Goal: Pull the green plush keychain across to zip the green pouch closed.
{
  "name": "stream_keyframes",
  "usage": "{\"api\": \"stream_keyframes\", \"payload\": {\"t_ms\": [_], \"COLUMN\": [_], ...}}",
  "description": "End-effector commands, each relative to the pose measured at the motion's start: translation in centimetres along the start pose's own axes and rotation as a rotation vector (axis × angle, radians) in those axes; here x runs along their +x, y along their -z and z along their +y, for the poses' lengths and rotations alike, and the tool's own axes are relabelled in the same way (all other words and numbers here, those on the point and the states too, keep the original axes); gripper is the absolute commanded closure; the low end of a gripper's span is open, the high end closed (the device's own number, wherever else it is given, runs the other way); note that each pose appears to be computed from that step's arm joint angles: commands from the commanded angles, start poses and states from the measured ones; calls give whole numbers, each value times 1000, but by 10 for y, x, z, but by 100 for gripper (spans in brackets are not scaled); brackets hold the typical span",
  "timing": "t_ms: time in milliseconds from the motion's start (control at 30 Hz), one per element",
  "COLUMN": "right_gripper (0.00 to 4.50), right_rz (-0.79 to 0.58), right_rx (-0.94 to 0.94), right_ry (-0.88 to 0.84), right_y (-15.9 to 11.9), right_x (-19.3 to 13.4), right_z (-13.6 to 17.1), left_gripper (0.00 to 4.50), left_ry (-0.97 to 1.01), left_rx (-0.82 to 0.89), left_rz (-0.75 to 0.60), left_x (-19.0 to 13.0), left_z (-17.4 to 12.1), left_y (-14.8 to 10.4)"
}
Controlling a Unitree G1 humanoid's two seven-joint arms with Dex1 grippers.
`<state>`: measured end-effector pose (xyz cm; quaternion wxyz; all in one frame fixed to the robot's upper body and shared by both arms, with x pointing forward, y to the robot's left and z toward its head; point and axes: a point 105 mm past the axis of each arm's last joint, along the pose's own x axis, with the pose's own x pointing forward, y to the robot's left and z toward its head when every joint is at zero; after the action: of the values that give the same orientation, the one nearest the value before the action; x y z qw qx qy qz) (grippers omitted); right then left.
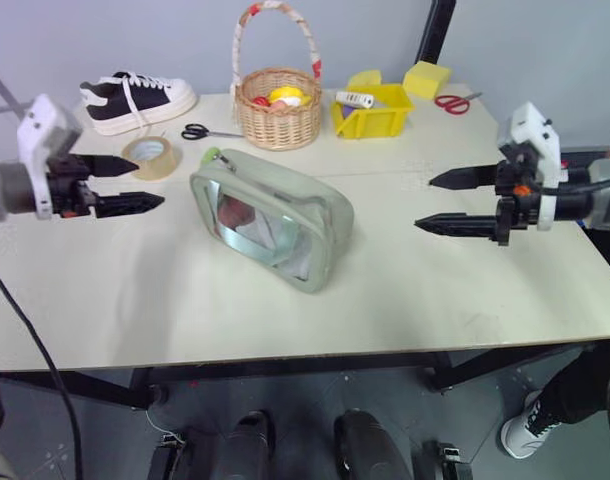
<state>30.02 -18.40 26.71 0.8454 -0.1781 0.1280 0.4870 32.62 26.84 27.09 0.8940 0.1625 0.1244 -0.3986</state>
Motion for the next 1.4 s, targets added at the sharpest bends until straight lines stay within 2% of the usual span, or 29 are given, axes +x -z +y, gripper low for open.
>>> {"api": "stream_keyframes", "payload": {"t_ms": [33,400,500,600,733,833,1000,1200,1300,1400], "right_gripper": [5,5,5,5,5,5,5,5,91,243], "right_rz": [-25,-75,-127,-178,-185,-182,-184,-154,-145,-131], "right_rx": [-54,-72,-81,-69,-74,-106,-123,-152,-172,-204], "right_ry": [13,-8,-42,-71,-24,-28,-72,-95,-123,-119], "right_y": [-12,-27,-43,-58,-72,-80,-79,-72,-67,-62], "right_x": [-3,7,18,36,67,91,122,150,155,158], "right_z": [6,11,19,28,30,41,58,59,63,61], "left_gripper": [0,0,0,0,0,0,0,0,0,0], "left_ry": [32,10,11,41,126,138,127,126,110,98], "left_rx": [31,33,46,50,94,104,106,95,87,83], "left_rz": [-5,-49,-65,-91,-93,-105,-130,-115,-116,-113], "left_x": [-6,-3,-1,6,18,18,22,24,22,21], "left_z": [-1,2,0,-10,-38,-47,-52,-58,-58,-57], "left_y": [-9,-18,-21,-28,-35,-41,-46,-37,-34,-32]}}
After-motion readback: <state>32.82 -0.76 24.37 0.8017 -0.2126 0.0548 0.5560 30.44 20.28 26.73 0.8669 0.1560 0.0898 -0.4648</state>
